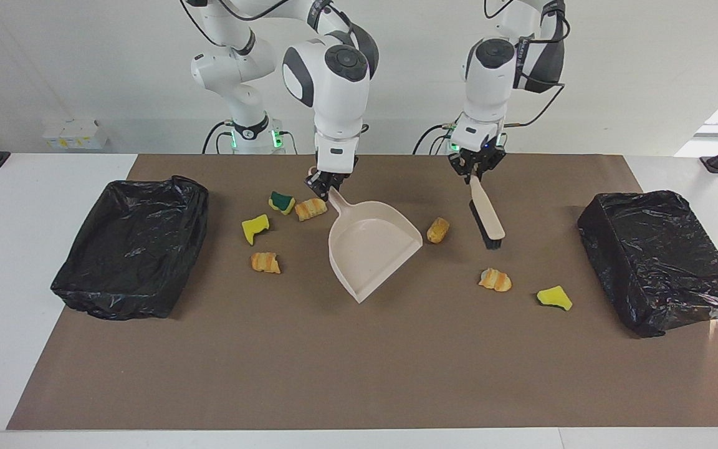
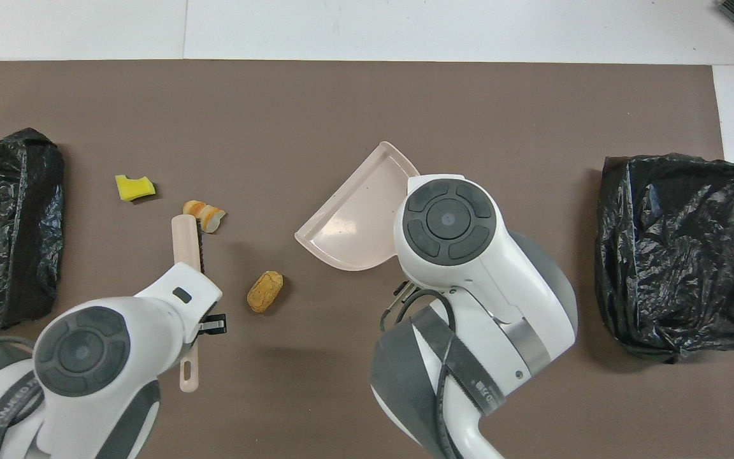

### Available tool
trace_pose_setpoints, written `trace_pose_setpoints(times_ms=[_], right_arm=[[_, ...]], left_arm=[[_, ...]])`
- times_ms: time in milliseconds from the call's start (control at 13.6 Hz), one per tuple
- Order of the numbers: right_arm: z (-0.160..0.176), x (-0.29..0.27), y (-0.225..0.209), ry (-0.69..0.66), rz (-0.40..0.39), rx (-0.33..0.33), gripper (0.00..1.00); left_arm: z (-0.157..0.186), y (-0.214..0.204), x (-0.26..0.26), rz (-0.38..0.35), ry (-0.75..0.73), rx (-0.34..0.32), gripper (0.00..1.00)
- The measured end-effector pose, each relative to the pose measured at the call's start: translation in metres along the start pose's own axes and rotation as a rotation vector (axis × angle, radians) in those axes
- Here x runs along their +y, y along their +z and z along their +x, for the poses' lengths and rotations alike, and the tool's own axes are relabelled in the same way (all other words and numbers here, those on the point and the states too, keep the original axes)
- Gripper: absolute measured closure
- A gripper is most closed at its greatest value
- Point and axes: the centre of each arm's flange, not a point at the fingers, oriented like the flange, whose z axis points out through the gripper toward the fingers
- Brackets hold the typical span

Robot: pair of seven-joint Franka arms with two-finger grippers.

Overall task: Sweep and dump trash in bin
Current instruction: 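Lift the dustpan with the right gripper while the left gripper carries the brush, then lower the dustpan near the bread while the left gripper positions the brush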

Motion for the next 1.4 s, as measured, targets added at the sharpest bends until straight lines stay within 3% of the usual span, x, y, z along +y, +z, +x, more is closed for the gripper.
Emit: trace_pose_setpoints(times_ms=[369,664,1032,1401], right_arm=[[-0.007,0.003,0.037,-0.109,0.011,-0.033,0.69],[0.004,-0.015,0.049,-0.185,0.005,-0.009,0.69],[0.022,-0.023,0.066,-0.204,-0.001,0.033,0.69],[0.026,-0.032,0.068,-0.22,0.0,0.029,0.69]], left_arm=[[0.052,0.032,-0.1,-0.021,0.067,0.005,0.74],[0.091,0.046,-0.171,0.007,0.134,0.015,0.74],[0.153,0.099,-0.189,-0.006,0.205,0.054,0.74],[0.188,0.115,-0.192,-0.032,0.3,0.065,0.74]])
